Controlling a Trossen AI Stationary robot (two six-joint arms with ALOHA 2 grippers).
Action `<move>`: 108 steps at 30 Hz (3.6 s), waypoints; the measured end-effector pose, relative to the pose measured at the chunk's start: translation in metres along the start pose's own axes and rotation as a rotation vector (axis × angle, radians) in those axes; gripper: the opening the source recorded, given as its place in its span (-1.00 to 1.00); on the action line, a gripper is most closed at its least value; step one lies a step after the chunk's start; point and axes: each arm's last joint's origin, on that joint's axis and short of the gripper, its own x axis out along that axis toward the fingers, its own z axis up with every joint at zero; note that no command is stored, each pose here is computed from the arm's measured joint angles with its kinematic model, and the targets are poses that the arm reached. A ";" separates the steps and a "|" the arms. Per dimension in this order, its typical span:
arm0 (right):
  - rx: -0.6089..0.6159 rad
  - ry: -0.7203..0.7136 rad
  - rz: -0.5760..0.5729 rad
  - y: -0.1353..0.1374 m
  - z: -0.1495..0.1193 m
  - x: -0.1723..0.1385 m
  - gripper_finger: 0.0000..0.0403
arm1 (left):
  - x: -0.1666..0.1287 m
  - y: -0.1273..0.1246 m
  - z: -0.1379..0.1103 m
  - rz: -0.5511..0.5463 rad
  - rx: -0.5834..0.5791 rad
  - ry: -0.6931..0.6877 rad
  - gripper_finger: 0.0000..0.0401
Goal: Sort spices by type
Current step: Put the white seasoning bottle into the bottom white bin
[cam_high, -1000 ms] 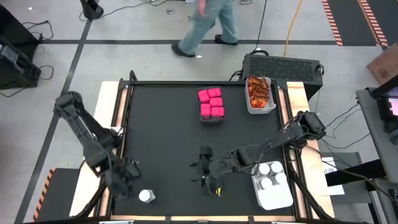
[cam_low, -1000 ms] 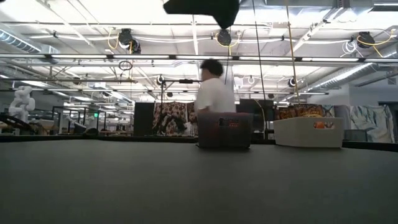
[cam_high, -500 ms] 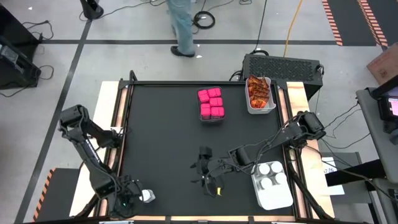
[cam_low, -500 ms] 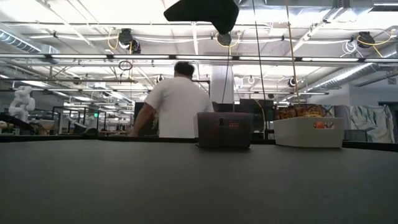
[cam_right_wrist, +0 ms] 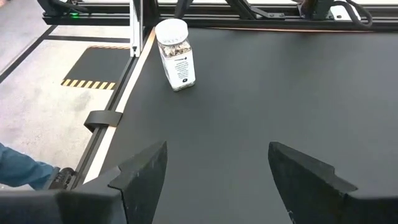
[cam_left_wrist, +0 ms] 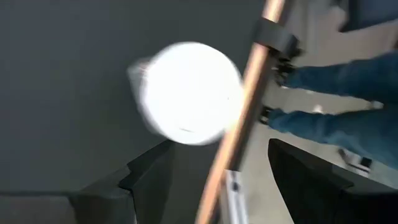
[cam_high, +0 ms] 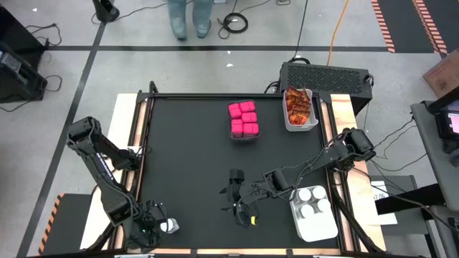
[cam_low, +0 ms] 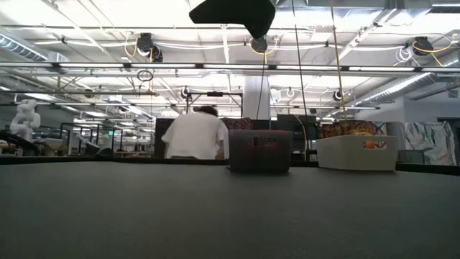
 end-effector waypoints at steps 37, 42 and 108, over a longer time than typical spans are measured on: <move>-0.002 0.034 -0.009 -0.001 -0.003 0.000 0.36 | -0.001 0.006 0.028 0.098 0.204 -0.025 0.30; -0.004 0.040 -0.010 -0.001 -0.004 0.000 0.36 | -0.020 0.018 0.027 0.146 0.208 -0.054 0.29; 0.104 0.201 -0.121 0.011 -0.010 -0.077 0.07 | -0.032 0.044 0.151 0.166 0.271 -0.175 0.03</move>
